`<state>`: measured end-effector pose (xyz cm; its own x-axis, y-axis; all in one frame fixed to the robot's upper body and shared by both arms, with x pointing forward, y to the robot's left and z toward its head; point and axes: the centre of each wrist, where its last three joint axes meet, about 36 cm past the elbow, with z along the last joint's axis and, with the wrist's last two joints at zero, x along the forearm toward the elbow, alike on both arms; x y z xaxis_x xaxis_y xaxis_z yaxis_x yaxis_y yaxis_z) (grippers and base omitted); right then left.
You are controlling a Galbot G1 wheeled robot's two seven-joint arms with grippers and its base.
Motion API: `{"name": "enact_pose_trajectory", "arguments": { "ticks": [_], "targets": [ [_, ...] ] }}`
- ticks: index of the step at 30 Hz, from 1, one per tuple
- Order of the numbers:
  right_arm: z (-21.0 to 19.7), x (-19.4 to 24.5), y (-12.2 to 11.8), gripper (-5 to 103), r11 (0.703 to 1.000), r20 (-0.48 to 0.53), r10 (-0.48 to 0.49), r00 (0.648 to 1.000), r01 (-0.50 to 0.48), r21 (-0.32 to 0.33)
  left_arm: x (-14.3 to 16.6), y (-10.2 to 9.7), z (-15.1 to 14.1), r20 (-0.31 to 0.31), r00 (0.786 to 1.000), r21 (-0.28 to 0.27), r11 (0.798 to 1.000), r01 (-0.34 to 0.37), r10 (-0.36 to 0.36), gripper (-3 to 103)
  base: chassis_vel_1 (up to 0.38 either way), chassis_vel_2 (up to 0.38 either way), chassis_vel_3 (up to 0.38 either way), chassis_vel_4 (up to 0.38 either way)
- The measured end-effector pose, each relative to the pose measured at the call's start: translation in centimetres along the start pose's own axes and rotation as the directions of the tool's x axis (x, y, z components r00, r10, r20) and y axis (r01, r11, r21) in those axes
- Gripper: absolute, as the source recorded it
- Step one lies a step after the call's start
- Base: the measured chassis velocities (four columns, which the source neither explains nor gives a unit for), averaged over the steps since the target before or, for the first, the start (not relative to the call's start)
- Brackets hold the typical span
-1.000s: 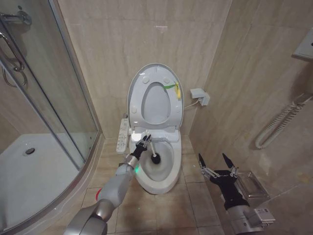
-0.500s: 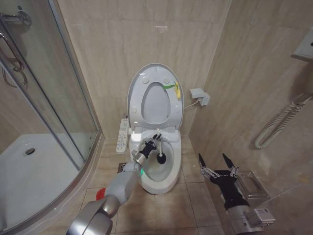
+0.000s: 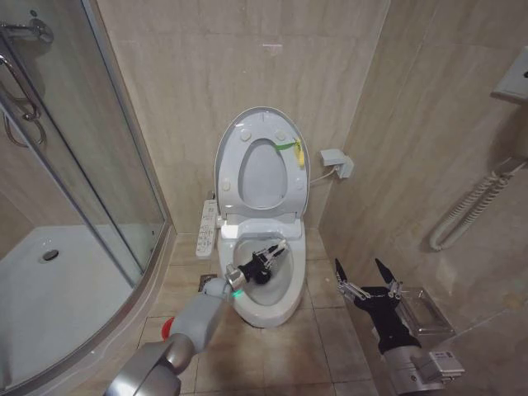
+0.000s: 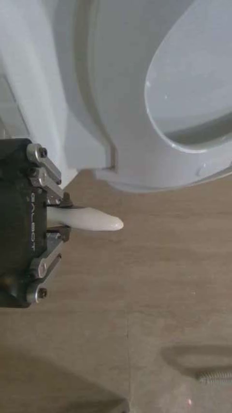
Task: Open the toilet lid, clean the toilet bowl with a toilet brush, close the toilet lid, and flush.
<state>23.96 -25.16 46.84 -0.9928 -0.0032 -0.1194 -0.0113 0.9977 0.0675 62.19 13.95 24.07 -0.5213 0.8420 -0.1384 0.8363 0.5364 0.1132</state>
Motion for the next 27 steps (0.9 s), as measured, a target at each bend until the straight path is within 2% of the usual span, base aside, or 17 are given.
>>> {"name": "enact_pose_trajectory", "arguments": {
  "ticks": [4,6,12,17,25,27],
  "targets": [
    [0.0,0.0,0.0,100,1.000,0.000,0.000,1.000,0.000,0.000,-0.5,1.0,-1.1,0.034,0.999,-0.030,1.000,0.003,-0.002,19,0.000,0.000,0.000,0.000],
    [0.0,0.0,0.0,100,1.000,0.000,0.000,1.000,0.000,0.000,-1.2,1.8,-1.9,0.077,0.997,-0.055,0.998,0.006,-0.002,19,0.000,0.000,0.000,0.000],
    [0.0,0.0,0.0,100,1.000,0.000,0.000,1.000,0.000,0.000,-1.0,2.4,-2.1,0.132,0.991,-0.076,0.997,0.025,-0.015,19,0.000,0.000,0.000,0.000],
    [0.0,0.0,0.0,100,1.000,0.000,0.000,1.000,0.000,0.000,0.9,2.9,-1.5,0.123,0.992,-0.094,0.995,0.021,-0.009,19,0.000,0.000,0.000,0.000],
    [0.0,0.0,0.0,100,1.000,0.000,0.000,1.000,0.000,0.000,6.3,3.2,0.1,0.067,0.998,-0.112,0.994,-0.006,0.014,19,0.000,0.000,0.000,0.000],
    [0.0,0.0,0.0,100,1.000,0.000,0.000,1.000,0.000,0.000,6.9,3.3,0.1,0.064,0.998,-0.115,0.993,-0.005,0.012,19,0.000,0.000,0.000,0.000]
  ]
}}
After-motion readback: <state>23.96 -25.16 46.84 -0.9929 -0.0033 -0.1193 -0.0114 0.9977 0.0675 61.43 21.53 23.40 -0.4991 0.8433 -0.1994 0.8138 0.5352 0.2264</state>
